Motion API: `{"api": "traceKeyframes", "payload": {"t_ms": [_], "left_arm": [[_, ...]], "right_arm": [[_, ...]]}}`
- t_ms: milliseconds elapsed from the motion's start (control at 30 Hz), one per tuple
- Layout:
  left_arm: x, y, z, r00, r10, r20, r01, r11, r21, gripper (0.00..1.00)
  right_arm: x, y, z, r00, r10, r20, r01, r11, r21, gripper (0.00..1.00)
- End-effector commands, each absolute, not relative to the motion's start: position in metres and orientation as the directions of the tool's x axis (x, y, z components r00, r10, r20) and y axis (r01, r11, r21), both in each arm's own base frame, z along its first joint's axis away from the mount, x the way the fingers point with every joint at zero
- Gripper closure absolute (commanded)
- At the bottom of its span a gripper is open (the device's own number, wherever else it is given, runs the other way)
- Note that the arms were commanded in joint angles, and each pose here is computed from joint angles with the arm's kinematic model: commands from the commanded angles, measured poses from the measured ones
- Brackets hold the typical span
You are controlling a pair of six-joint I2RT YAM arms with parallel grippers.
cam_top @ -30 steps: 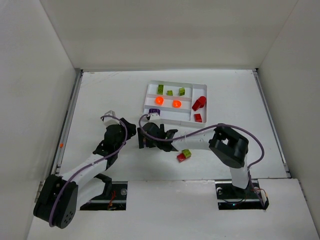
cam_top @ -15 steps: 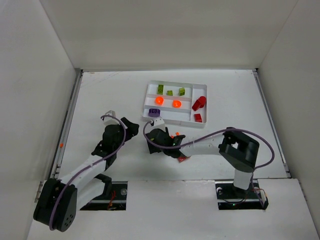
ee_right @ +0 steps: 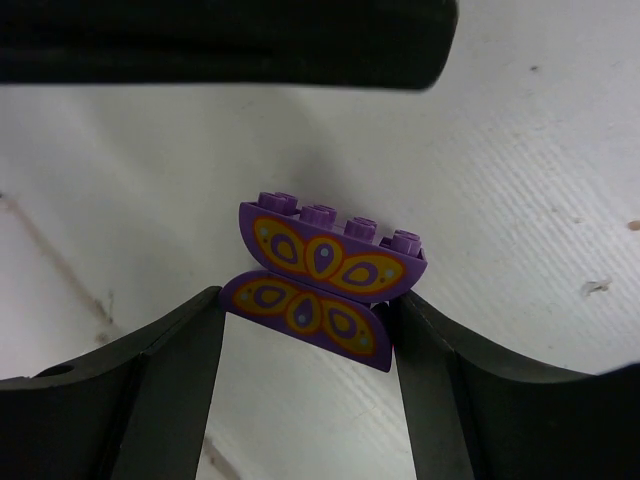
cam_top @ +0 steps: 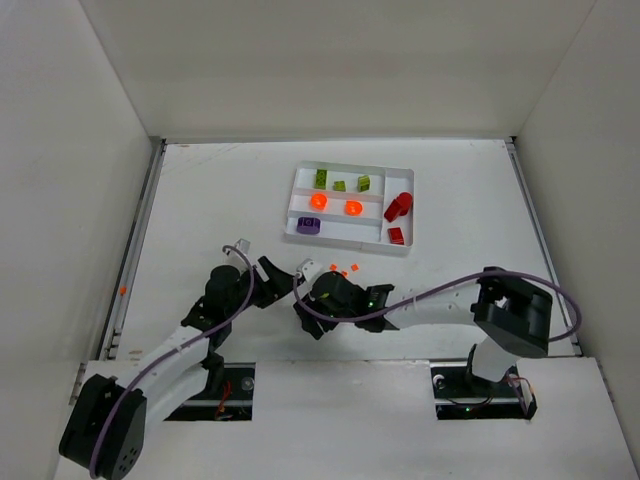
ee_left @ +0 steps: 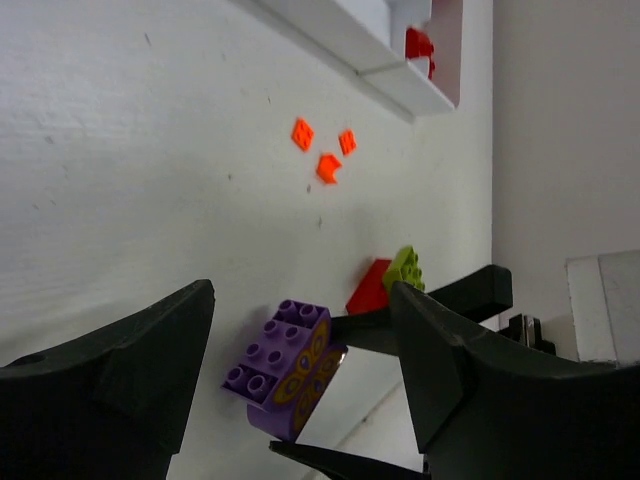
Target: Sort the legos into containers by color
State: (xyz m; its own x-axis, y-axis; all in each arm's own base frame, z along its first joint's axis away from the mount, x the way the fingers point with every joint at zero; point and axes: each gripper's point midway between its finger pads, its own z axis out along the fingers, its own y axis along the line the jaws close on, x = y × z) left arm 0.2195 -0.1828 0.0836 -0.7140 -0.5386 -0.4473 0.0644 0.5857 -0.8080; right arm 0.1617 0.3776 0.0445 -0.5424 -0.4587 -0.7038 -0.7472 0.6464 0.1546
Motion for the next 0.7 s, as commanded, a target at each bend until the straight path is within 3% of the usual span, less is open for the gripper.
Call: {"api": "traceKeyframes", "payload": {"t_ms": [0,100,400,667], "left_arm": [[0.205,-0.196,0.100,-0.747,-0.532,-0.399,0.111,0.492,-0.863,0.36],[0.200,-0.194,0.097,-0.744,-0.541,-0.391,0.108,0.480,-0.871,0.40],[0.182,-0.219,0.108,-0.808,-0.467,-0.358,0.155,0.417,-0.896,0.38],[0.173,-0.230,0.114,-0.850,-0.455,-0.264,0.101,0.353,-0.930,0.40]], "right_arm": [[0.142,0.393,0.081,-0.491,-0.427,-0.759,-0.817,0.528,0.232,0.36],[0.135,0.388,0.095,-0.487,-0.408,-0.772,-0.829,0.496,0.260,0.36],[0.136,0.379,0.125,-0.485,-0.377,-0.789,-0.838,0.457,0.297,0.34],[0.148,0.376,0.132,-0.469,-0.378,-0.798,-0.837,0.478,0.265,0.33]]}}
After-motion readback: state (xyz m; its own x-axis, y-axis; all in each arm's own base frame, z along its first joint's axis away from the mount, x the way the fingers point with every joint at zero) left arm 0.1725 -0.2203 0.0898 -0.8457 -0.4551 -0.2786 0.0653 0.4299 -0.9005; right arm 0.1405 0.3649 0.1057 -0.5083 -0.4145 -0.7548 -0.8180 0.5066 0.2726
